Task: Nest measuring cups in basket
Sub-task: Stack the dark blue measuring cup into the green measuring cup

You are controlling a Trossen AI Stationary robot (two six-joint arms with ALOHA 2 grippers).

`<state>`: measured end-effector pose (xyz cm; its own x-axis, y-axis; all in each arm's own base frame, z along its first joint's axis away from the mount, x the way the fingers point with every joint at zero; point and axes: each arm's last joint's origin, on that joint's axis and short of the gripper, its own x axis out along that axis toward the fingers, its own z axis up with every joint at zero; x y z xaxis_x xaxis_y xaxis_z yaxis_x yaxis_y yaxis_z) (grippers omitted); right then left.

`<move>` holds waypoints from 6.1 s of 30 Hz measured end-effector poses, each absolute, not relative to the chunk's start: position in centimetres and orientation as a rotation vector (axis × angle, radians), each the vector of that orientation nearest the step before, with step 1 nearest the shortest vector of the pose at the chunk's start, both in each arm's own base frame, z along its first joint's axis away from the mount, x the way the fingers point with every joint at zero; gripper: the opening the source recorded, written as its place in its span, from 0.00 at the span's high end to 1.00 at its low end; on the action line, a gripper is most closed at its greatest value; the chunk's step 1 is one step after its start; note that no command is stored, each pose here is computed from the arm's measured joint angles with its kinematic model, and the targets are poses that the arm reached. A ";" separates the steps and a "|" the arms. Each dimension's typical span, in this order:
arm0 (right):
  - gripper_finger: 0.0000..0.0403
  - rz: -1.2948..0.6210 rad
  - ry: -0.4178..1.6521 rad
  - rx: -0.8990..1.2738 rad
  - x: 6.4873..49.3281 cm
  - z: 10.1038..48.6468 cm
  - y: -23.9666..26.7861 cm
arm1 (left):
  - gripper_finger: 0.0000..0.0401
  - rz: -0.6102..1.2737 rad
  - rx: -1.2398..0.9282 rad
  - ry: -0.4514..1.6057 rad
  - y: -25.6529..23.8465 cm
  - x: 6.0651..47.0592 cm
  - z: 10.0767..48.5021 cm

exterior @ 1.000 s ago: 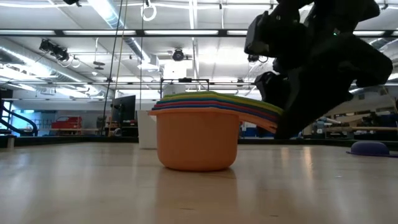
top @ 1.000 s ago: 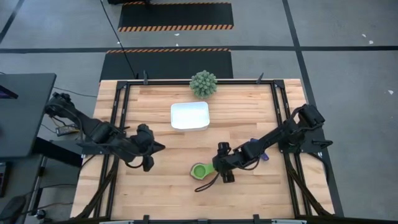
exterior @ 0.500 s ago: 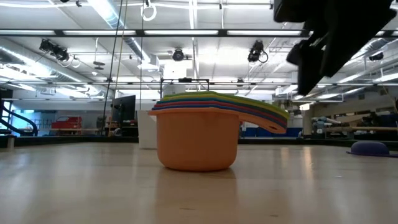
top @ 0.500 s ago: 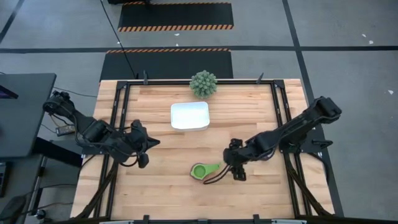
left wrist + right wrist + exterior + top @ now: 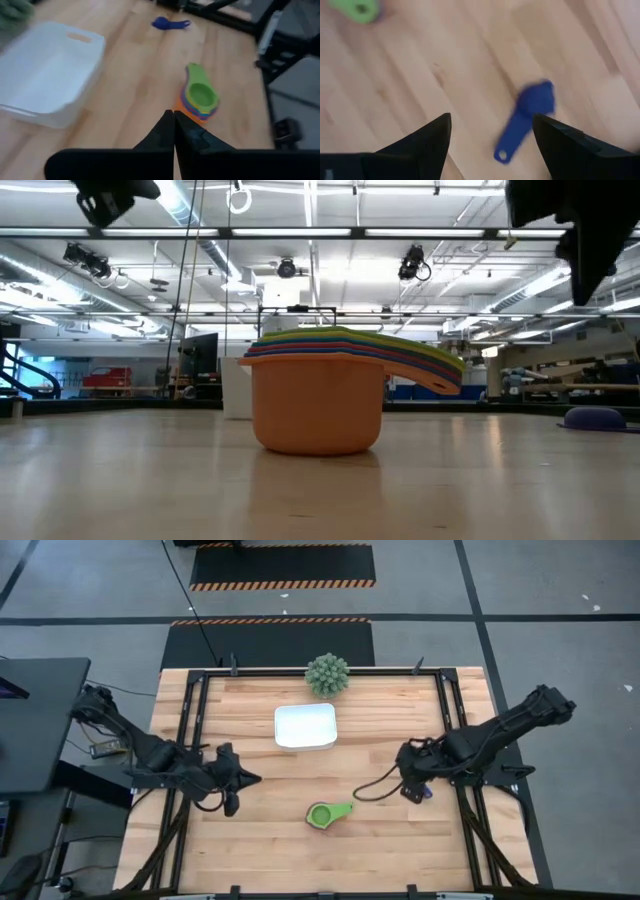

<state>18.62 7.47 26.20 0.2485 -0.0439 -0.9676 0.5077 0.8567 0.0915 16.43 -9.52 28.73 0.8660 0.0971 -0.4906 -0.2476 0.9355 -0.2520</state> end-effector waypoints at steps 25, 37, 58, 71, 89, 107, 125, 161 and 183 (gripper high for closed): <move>0.43 0.016 1.496 -0.053 12.8 17.5 12.0 | 0.98 0.116 -0.473 0.423 -9.8 16.6 26.3; 0.50 -0.134 1.486 -0.164 12.1 13.3 12.4 | 0.98 0.113 -0.480 0.413 -9.9 16.6 26.4; 0.68 -0.208 1.410 -0.340 10.9 12.6 13.4 | 0.98 0.112 -0.486 0.407 -9.9 16.7 26.5; 0.97 -0.269 1.356 -0.317 11.6 14.3 14.2 | 0.98 0.115 -0.533 0.388 -9.9 16.8 26.7; 0.99 -0.134 1.068 0.055 16.4 22.9 18.9 | 0.66 0.075 -0.520 0.428 -10.3 18.9 25.6; 0.99 0.237 0.671 0.735 22.2 29.0 14.8 | 0.60 0.039 -0.519 0.452 -10.4 18.9 25.5; 0.99 0.495 0.529 1.100 26.9 19.4 7.7 | 0.60 0.014 -0.551 0.459 -10.5 18.9 25.6; 0.80 0.434 0.714 1.259 27.1 12.2 3.8 | 0.60 0.022 -0.637 0.420 -10.6 19.0 26.0; 0.80 0.245 0.760 1.425 27.0 11.6 4.4 | 0.60 0.013 -0.606 0.417 -10.6 19.0 26.0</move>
<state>26.98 4.44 11.56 0.7461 0.5807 -0.3258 0.2819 0.1678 0.9447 19.03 -10.57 26.01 0.9167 -0.1086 -0.3846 -0.1330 0.8247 -0.5498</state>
